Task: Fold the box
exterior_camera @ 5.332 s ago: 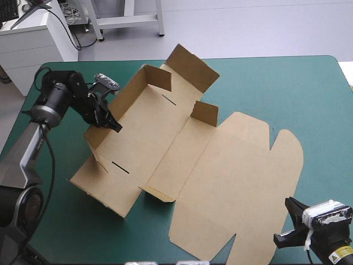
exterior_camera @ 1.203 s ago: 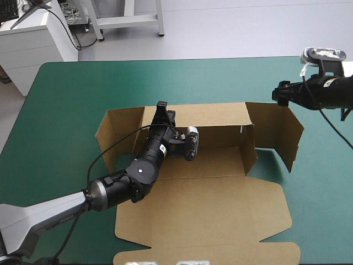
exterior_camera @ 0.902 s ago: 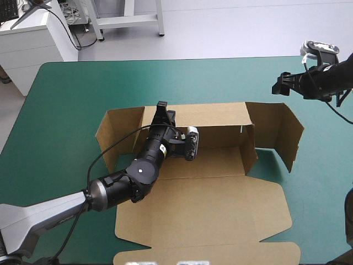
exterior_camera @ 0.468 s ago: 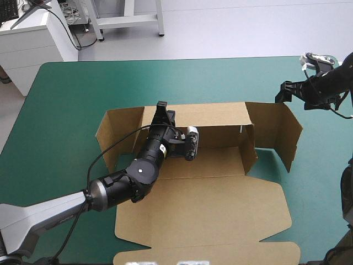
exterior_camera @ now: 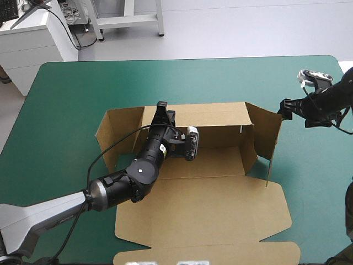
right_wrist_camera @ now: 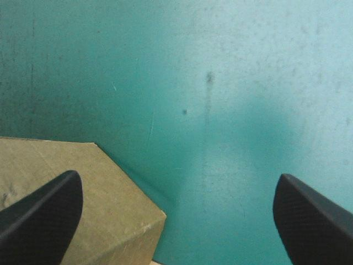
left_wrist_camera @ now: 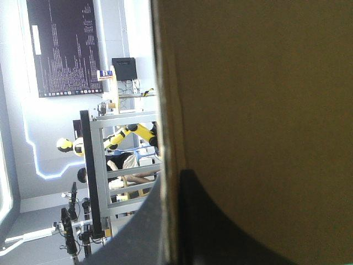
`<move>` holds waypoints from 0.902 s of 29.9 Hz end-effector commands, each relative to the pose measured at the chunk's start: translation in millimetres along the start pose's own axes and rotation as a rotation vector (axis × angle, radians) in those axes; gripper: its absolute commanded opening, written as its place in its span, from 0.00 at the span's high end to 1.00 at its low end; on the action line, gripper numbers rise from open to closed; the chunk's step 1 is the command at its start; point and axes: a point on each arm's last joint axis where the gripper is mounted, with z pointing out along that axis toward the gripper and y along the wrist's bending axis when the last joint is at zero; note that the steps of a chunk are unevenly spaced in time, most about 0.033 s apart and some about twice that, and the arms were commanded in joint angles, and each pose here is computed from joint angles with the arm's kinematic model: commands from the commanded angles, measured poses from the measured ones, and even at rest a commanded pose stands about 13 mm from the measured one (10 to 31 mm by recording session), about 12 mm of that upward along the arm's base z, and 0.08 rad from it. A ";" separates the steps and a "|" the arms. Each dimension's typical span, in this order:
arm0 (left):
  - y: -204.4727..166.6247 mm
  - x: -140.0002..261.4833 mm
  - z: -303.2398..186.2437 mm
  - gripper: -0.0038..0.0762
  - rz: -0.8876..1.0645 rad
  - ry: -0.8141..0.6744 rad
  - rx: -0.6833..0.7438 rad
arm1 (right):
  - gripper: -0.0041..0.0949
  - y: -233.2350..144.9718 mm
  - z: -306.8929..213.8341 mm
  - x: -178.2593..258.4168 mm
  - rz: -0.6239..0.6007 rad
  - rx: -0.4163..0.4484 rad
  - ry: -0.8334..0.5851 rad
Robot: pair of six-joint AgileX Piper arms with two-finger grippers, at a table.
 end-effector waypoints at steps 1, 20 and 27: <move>21.3 2.6 -10.8 0.96 0.008 0.004 -0.089 | 0.09 16.1 -35.1 11.0 -0.036 -0.021 -0.084; 21.3 2.6 -10.8 0.96 0.008 0.004 -0.089 | 0.09 41.9 -32.5 71.5 -0.097 -0.222 -0.186; 21.3 2.6 -10.8 0.96 0.008 0.004 -0.089 | 0.09 51.1 -26.3 87.6 -0.158 -0.331 -0.206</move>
